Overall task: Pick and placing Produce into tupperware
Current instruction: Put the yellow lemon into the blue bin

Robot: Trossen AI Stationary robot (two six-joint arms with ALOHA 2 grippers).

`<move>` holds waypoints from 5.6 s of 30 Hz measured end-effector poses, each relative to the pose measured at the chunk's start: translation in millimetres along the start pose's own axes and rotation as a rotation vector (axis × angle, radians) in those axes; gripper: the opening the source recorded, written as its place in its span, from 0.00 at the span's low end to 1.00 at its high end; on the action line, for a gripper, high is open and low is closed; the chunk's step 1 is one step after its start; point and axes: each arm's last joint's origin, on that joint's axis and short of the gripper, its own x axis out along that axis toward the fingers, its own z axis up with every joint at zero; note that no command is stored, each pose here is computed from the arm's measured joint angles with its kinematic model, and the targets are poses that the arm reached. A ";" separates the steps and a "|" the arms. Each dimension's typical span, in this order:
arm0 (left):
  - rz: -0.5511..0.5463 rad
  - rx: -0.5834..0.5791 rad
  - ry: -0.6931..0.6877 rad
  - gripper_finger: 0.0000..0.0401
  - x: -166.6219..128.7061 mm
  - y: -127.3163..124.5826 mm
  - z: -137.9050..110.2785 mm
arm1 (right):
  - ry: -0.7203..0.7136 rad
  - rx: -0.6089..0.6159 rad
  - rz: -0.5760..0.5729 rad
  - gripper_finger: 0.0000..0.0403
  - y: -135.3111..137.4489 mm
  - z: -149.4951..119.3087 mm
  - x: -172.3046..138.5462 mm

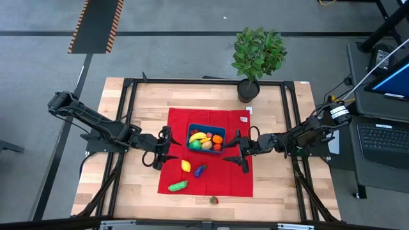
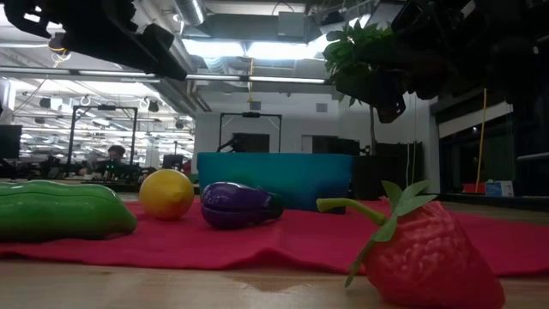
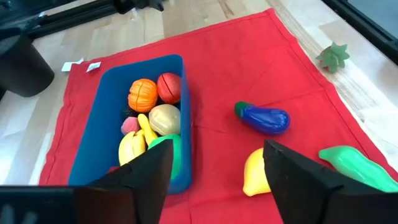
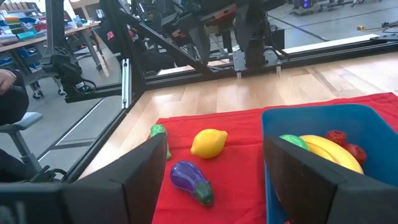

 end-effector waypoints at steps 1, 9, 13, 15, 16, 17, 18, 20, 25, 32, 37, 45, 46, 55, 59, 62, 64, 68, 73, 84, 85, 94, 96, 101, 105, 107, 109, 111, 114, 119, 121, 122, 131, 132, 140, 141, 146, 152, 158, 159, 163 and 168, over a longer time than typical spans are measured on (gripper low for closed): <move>0.001 0.000 0.000 0.61 0.0 0.1 0.0 | 0.000 0.000 0.000 0.66 0.0 0.0 0.0; 0.001 -0.020 0.004 0.65 0.0 0.1 -0.4 | 0.001 -0.001 0.000 0.66 0.0 -0.1 0.0; 0.001 -0.023 0.002 0.64 0.0 0.1 -0.2 | 0.001 0.000 0.000 0.66 0.0 -0.1 0.0; -0.005 -0.024 0.000 0.64 0.0 -0.1 0.0 | 0.002 0.000 0.000 0.66 0.0 -0.2 0.0; -0.018 -0.024 -0.001 0.64 0.0 -0.4 0.2 | 0.002 0.000 0.000 0.66 0.0 -0.2 0.0; -0.020 -0.024 -0.002 0.64 -0.1 -0.5 1.1 | 0.002 0.000 -0.001 0.66 0.0 -0.2 0.0; -0.022 -0.022 -0.006 0.64 0.2 -1.0 3.5 | 0.002 0.000 -0.001 0.66 -0.1 -0.2 0.0; -0.029 0.013 -0.018 0.63 0.6 -2.0 10.5 | 0.002 0.000 -0.001 0.66 0.0 -0.2 0.0; -0.090 0.147 0.028 0.63 14.2 -8.7 25.4 | 0.001 0.002 -0.001 0.66 0.0 -0.1 0.0; -0.160 0.339 0.279 0.63 44.4 -18.4 32.4 | 0.002 0.003 -0.001 0.66 0.0 -0.1 0.0; -0.203 0.434 0.412 0.63 61.9 -23.6 39.7 | 0.002 0.004 -0.001 0.66 0.0 -0.2 0.0; -0.311 0.566 0.499 0.64 85.4 -32.1 46.5 | 0.009 0.003 -0.003 0.66 -0.2 -0.9 0.0; -0.322 0.576 0.509 0.64 87.5 -33.0 45.3 | 0.013 0.003 -0.004 0.66 -0.3 -1.2 0.0; -0.372 0.627 0.576 0.63 102.2 -38.3 31.5 | 0.035 0.000 -0.008 0.66 -0.8 -3.4 -0.1; -0.402 0.645 0.585 0.62 106.6 -39.4 27.7 | 0.038 -0.001 -0.009 0.66 -0.9 -3.6 -0.1; -0.413 0.658 0.577 0.62 109.8 -40.2 26.5 | 0.038 0.006 -0.009 0.66 -0.9 -3.6 -0.1; -0.413 0.657 0.584 0.62 111.4 -39.5 25.1 | 0.038 0.022 -0.010 0.66 -0.9 -3.6 -0.1; -0.411 0.644 0.608 0.62 116.0 -34.9 21.2 | 0.038 0.024 -0.009 0.66 -0.8 -3.6 -0.1; -0.425 0.615 0.595 0.62 119.5 -30.0 20.9 | 0.039 0.024 -0.009 0.66 -0.8 -3.7 -0.1; -0.484 0.571 0.587 0.62 127.8 -28.0 15.9 | 0.054 0.020 -0.013 0.66 -1.3 -5.2 -0.2; -0.483 0.570 0.581 0.62 128.3 -28.0 16.4 | 0.055 0.020 -0.013 0.66 -1.2 -5.3 -0.2; -0.494 0.541 0.552 0.62 129.7 -28.7 18.4 | 0.056 0.020 -0.014 0.66 -1.3 -5.4 -0.2; -0.499 0.529 0.551 0.62 129.6 -28.8 18.4 | 0.056 0.020 -0.014 0.66 -1.3 -5.4 -0.2; -0.529 0.472 0.591 0.62 136.2 -31.2 10.0 | 0.057 0.020 -0.014 0.66 -1.3 -5.5 -0.2; -0.539 0.456 0.607 0.62 139.9 -30.8 6.0 | 0.064 0.020 -0.015 0.66 -1.4 -6.2 -0.2; -0.535 0.453 0.605 0.62 140.4 -29.3 6.1 | 0.067 0.019 -0.016 0.66 -1.5 -6.5 -0.3; -0.532 0.447 0.613 0.62 140.1 -29.2 5.7 | 0.067 0.020 -0.016 0.66 -1.5 -6.5 -0.3; -0.528 0.432 0.628 0.62 139.5 -28.6 4.9 | 0.068 0.018 -0.017 0.66 -1.6 -6.6 -0.3; -0.523 0.421 0.639 0.62 139.4 -26.8 4.1 | 0.070 0.018 -0.017 0.66 -1.6 -6.7 -0.3; -0.521 0.423 0.637 0.57 139.6 -26.7 4.3 | 0.072 0.018 -0.018 0.66 -1.7 -7.0 -0.3; -0.522 0.424 0.637 0.53 139.6 -26.9 4.3 | 0.074 0.017 -0.018 0.66 -1.7 -7.1 -0.3; -0.522 0.424 0.636 0.51 139.6 -26.9 4.3 | 0.074 0.017 -0.018 0.66 -1.7 -7.2 -0.3; -0.514 0.404 0.641 0.49 139.6 -26.7 4.4 | 0.075 0.017 -0.018 0.66 -1.7 -7.2 -0.3; -0.513 0.400 0.643 0.50 139.6 -26.7 4.3 | 0.075 0.017 -0.018 0.66 -1.7 -7.2 -0.3; -0.494 0.343 0.663 0.49 138.9 -26.6 4.0 | 0.075 0.017 -0.018 0.66 -1.7 -7.2 -0.3; -0.493 0.338 0.666 0.49 138.7 -26.6 3.9 | 0.075 0.017 -0.018 0.66 -1.7 -7.2 -0.3; -0.490 0.333 0.664 0.49 136.1 -25.8 5.9 | 0.075 0.017 -0.018 0.66 -1.7 -7.2 -0.3; -0.458 0.324 0.594 0.49 124.8 -19.8 20.7 | 0.075 0.017 -0.018 0.66 -1.7 -7.2 -0.3; -0.414 0.278 0.481 0.49 102.5 -9.3 44.1 | 0.075 0.016 -0.018 0.66 -1.7 -7.2 -0.3; -0.408 0.269 0.464 0.49 98.5 -7.9 47.6 | 0.075 0.016 -0.018 0.66 -1.7 -7.2 -0.3; -0.367 0.252 0.403 0.49 80.7 -0.8 60.6 | 0.075 0.013 -0.018 0.66 -1.7 -7.2 -0.3; -0.321 0.241 0.315 0.49 54.4 7.3 76.3 | 0.075 0.014 -0.018 0.66 -1.7 -7.2 -0.3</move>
